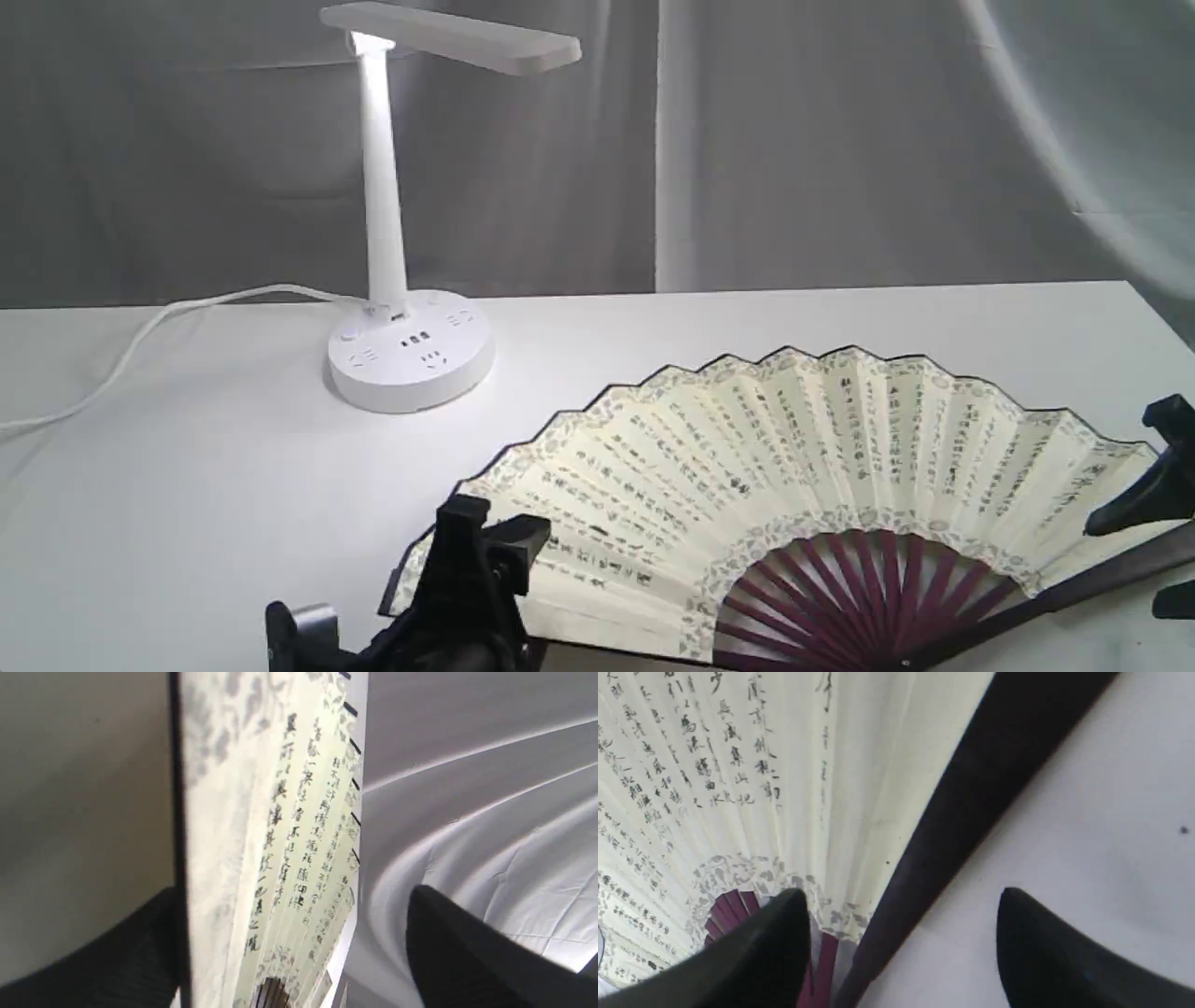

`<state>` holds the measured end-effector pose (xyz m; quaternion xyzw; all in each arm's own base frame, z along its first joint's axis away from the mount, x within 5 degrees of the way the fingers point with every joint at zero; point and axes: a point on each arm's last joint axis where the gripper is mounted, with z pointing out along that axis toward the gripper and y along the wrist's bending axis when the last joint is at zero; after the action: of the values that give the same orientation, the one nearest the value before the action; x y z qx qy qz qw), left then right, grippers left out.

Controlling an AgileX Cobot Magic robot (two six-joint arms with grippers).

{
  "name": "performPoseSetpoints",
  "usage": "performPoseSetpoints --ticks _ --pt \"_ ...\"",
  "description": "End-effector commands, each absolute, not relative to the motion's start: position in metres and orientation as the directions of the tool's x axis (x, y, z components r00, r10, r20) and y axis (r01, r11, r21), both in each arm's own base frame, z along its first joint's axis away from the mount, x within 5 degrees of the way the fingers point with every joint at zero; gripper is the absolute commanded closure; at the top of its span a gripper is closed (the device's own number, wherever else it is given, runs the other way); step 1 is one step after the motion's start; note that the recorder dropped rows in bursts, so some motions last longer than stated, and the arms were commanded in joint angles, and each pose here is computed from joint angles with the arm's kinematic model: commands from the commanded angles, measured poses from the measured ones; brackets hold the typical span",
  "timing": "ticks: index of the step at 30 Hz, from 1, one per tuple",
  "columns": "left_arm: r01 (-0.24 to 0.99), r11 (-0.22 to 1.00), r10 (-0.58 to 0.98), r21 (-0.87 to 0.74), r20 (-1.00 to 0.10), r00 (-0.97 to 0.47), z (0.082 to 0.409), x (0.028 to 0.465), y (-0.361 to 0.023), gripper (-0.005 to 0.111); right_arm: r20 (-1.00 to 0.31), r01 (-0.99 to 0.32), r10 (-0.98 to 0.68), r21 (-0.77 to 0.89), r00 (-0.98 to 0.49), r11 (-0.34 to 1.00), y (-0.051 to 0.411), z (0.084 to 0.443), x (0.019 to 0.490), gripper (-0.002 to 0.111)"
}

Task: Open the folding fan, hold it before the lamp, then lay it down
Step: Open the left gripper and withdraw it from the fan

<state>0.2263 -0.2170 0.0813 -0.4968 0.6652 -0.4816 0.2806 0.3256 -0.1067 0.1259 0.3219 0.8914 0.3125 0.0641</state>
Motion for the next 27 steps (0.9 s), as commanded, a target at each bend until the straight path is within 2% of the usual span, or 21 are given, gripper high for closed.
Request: performPoseSetpoints --ticks 1,11,15,17,21,24,27 --pt "-0.386 0.039 -0.922 -0.922 0.115 -0.369 0.083 0.221 -0.212 0.040 0.072 0.537 0.608 0.557 -0.791 0.633 -0.108 0.136 0.319 0.049" --pt "-0.361 0.060 -0.902 -0.931 0.105 -0.419 0.103 0.211 -0.205 0.040 -0.015 0.498 0.591 0.521 -0.807 0.693 -0.109 0.166 0.312 0.049" --pt "-0.475 0.136 -0.890 -0.870 0.103 -0.445 0.101 0.204 -0.205 0.043 -0.039 0.488 0.588 0.515 -0.808 0.704 -0.109 0.174 0.310 0.049" --pt "-0.482 0.202 -0.885 -0.852 0.051 -0.462 0.102 0.202 -0.203 0.044 -0.048 0.483 0.586 0.514 -0.809 0.709 -0.109 0.177 0.309 0.049" --pt "-0.384 0.312 -0.865 -0.869 -0.092 -0.494 0.113 0.205 -0.200 0.044 -0.067 0.474 0.585 0.515 -0.808 0.714 -0.108 0.182 0.309 0.049" --pt "-0.357 0.377 -0.857 -0.854 -0.175 -0.485 0.118 0.207 -0.195 0.044 -0.076 0.472 0.586 0.515 -0.807 0.716 -0.108 0.184 0.308 0.049" --pt "-0.313 0.506 -0.799 -0.804 -0.301 -0.520 0.118 0.206 -0.192 0.044 -0.080 0.469 0.585 0.514 -0.807 0.718 -0.108 0.185 0.308 0.049"
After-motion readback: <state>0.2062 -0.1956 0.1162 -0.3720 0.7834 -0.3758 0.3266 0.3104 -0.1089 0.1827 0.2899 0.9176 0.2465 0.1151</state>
